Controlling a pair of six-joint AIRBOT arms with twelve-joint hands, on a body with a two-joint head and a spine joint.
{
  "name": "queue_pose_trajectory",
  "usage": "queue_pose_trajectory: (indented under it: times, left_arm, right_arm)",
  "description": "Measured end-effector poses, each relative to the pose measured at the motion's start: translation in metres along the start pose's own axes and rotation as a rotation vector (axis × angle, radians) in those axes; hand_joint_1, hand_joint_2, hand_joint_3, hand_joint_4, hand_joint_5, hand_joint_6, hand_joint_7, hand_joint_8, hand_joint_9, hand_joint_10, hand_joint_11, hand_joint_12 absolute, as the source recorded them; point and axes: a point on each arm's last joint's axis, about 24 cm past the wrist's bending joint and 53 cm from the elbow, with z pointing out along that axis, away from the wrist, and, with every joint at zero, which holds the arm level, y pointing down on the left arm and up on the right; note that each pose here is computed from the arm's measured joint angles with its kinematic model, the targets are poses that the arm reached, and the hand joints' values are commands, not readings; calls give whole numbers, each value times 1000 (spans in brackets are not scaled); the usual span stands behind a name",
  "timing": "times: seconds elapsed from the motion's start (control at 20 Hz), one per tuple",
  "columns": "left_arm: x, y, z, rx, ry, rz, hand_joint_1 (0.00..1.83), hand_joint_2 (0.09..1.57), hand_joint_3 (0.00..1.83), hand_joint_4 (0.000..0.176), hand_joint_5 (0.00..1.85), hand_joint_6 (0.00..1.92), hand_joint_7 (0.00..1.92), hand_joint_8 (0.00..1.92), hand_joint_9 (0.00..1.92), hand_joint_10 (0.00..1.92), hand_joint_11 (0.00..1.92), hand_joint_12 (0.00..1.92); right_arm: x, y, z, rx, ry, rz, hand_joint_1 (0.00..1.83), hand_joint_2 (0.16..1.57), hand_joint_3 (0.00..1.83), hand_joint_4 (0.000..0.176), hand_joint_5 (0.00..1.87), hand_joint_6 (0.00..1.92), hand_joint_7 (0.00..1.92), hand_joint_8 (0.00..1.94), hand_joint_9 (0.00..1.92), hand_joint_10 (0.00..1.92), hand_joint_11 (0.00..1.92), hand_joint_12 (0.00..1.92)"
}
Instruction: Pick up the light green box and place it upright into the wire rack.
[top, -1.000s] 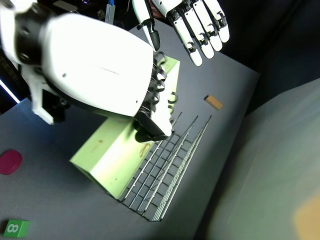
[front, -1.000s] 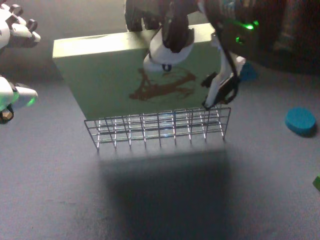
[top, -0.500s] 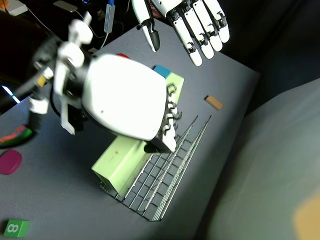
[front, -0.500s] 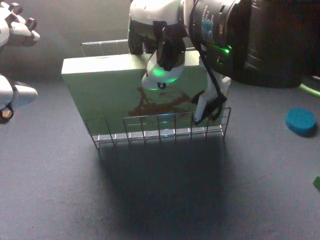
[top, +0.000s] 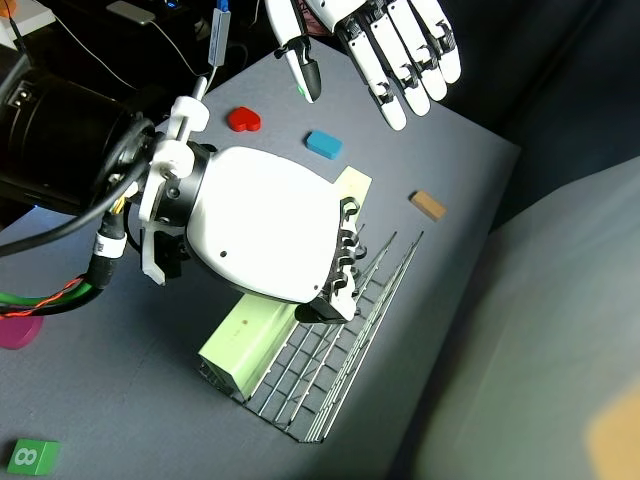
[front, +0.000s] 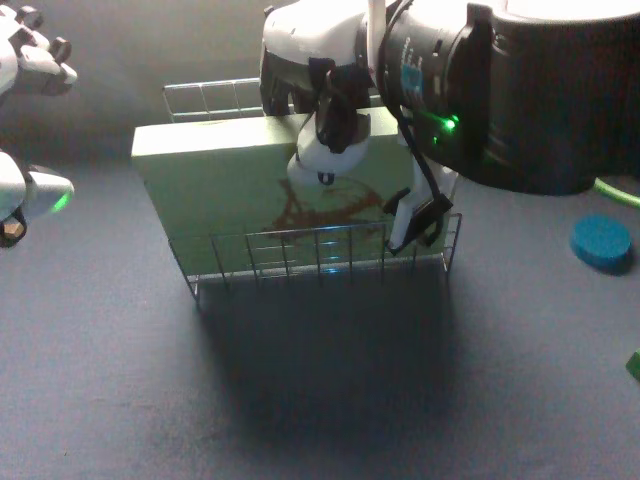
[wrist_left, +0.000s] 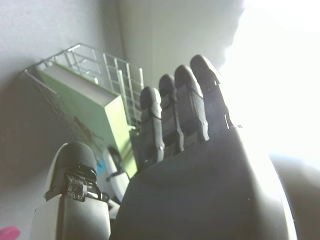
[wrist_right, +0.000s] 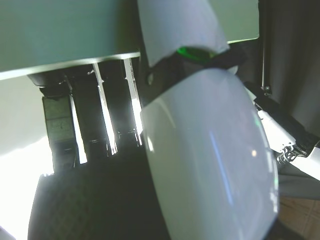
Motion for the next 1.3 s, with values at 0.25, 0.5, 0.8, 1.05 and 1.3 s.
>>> queue_pose_trajectory:
  times: [0.25, 0.5, 0.8, 1.05, 1.3]
  left_arm:
    - [-3, -18, 3, 37, -3, 7, 190, 1274, 0, 0, 316, 0, 257, 0, 218, 1, 0, 562]
    - [-2, -22, 2, 39, 4, 0, 191, 1277, 1, 0, 317, 0, 257, 0, 218, 1, 0, 559]
    - [0, -25, 1, 44, 7, -7, 190, 1278, 1, 0, 321, 2, 256, 0, 218, 1, 0, 558]
    - [2, -33, 1, 58, 14, -6, 190, 1278, 1, 0, 320, 1, 252, 0, 214, 0, 0, 559]
    - [0, -44, 1, 81, 11, -11, 184, 1287, 4, 0, 315, 0, 249, 0, 211, 0, 0, 562]
  right_arm:
    - [6, -5, 1, 12, 7, -6, 1377, 1114, 0, 0, 959, 830, 1025, 983, 863, 1337, 749, 1469]
    - [5, -5, 1, 11, 6, -9, 1376, 1115, 0, 0, 958, 835, 1026, 984, 859, 1338, 750, 1473]
    - [6, -6, 1, 12, 7, -11, 1205, 1145, 4, 0, 891, 1019, 950, 1143, 721, 912, 566, 1467]
    - [6, -6, 0, 10, 6, -14, 892, 1033, 0, 0, 656, 16, 730, 23, 592, 255, 367, 1247]
    - [0, -5, -5, 0, 1, -10, 774, 957, 0, 0, 498, 0, 593, 0, 518, 33, 200, 1165]
